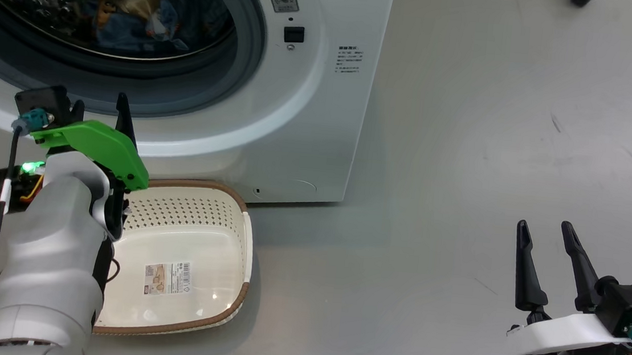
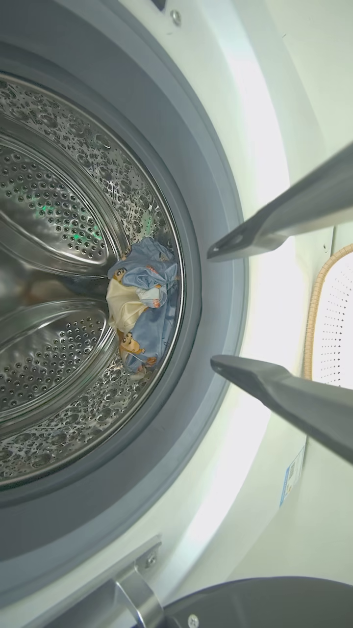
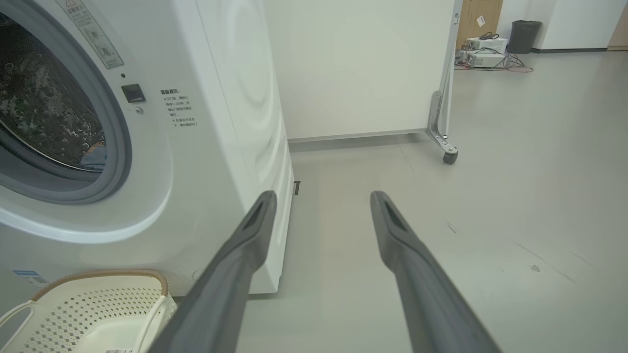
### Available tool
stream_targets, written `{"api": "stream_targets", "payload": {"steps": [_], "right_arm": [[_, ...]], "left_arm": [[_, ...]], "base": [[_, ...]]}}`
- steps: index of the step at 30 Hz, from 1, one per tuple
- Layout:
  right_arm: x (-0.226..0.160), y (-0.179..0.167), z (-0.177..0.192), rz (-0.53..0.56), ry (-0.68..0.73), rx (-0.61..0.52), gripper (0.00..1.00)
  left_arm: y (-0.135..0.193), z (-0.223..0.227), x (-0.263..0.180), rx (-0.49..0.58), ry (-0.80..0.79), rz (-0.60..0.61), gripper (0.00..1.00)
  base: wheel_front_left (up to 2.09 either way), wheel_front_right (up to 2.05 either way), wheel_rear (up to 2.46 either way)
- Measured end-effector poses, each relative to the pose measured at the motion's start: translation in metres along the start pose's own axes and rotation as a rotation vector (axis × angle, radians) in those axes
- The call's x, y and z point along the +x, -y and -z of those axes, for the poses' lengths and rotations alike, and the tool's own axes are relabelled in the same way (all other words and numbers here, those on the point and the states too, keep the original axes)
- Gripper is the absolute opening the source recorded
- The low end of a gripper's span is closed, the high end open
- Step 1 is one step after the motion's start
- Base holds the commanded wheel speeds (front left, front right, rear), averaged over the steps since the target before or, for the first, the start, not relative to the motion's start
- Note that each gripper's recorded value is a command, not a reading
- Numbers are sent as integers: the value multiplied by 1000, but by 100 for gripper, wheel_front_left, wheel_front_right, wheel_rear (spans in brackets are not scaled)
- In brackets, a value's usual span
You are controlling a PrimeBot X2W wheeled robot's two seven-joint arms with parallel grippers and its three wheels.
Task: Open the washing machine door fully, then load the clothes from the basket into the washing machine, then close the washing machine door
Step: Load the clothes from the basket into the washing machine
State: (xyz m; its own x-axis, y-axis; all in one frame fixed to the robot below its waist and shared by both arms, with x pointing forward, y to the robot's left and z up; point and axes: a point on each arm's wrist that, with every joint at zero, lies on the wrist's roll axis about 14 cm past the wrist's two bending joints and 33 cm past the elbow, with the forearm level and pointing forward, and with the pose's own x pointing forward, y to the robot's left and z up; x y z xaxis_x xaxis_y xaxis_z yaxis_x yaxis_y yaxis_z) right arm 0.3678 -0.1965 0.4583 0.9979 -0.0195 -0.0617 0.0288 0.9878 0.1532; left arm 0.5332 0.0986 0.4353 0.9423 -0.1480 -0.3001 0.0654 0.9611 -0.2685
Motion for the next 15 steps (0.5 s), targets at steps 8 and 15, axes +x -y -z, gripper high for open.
{"api": "stream_targets", "payload": {"steps": [8,15], "right_arm": [[0,-18,-7,-70,21,-7,100],[0,-34,-11,-118,36,-8,100]], "left_arm": [[-29,-1,-36,-18,30,-46,100],[-44,-6,-58,-24,77,-65,100]], "base": [[0,0,0],[0,0,0]]}}
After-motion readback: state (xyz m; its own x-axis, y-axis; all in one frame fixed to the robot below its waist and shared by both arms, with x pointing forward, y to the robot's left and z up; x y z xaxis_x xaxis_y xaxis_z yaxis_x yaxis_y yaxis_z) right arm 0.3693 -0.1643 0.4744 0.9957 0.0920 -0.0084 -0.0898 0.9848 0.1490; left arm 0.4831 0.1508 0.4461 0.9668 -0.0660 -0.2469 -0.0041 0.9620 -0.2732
